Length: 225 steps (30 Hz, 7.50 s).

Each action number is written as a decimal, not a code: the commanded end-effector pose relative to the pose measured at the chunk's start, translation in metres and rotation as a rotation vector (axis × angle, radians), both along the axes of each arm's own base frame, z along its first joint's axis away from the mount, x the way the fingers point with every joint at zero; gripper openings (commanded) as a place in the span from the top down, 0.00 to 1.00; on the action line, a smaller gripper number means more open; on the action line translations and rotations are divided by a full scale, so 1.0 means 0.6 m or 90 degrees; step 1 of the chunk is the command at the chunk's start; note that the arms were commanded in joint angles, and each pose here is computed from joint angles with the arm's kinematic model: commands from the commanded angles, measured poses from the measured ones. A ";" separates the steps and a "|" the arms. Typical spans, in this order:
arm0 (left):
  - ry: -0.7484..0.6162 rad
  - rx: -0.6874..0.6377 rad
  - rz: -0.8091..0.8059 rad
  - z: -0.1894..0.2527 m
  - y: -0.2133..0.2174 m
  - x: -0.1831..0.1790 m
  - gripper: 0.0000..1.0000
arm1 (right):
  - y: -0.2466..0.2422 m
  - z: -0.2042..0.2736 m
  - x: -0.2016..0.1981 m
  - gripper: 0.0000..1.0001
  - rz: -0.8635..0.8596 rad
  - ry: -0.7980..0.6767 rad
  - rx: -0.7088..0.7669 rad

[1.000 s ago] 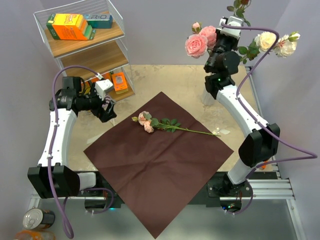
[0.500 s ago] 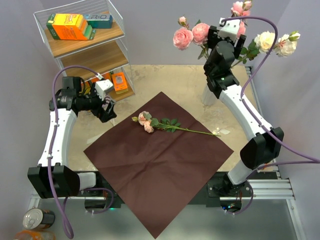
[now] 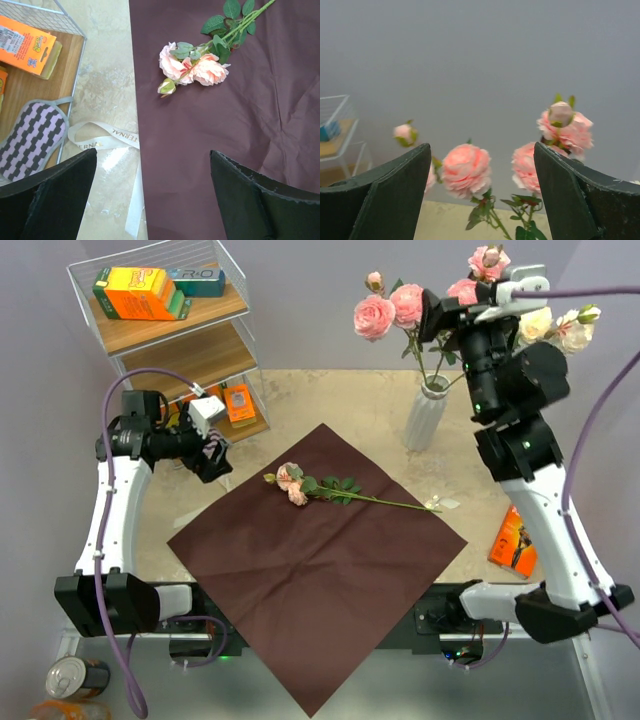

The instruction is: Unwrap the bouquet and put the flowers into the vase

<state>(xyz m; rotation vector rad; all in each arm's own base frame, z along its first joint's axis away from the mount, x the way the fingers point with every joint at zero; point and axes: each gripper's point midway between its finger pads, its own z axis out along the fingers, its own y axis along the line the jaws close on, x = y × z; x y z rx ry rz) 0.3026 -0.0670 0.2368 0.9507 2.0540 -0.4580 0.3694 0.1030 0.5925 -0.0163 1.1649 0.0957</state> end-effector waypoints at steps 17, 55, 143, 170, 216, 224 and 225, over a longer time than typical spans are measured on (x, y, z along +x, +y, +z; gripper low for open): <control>-0.024 -0.029 -0.011 0.046 -0.012 0.002 0.01 | 0.291 -0.474 -0.115 0.17 0.372 0.459 -0.538; -0.019 -0.010 -0.012 0.019 -0.003 -0.006 0.01 | 0.295 -0.899 -0.064 0.02 0.480 0.785 -0.642; -0.038 -0.014 -0.016 0.045 -0.002 -0.005 0.01 | 0.005 0.054 -0.080 1.00 -0.182 -0.234 -0.096; -0.027 -0.007 -0.012 0.027 0.009 0.018 0.01 | -0.080 -0.063 0.082 1.00 -0.314 -0.202 0.004; -0.035 -0.025 -0.022 0.052 -0.002 -0.004 0.01 | -0.006 -0.474 0.082 0.14 -0.100 0.447 -0.052; -0.028 -0.038 -0.019 0.052 -0.005 -0.003 0.01 | -0.013 -0.520 0.040 0.16 -0.084 0.427 -0.002; -0.027 -0.037 -0.018 0.051 -0.004 -0.003 0.01 | -0.013 -0.523 0.035 0.16 -0.080 0.428 -0.004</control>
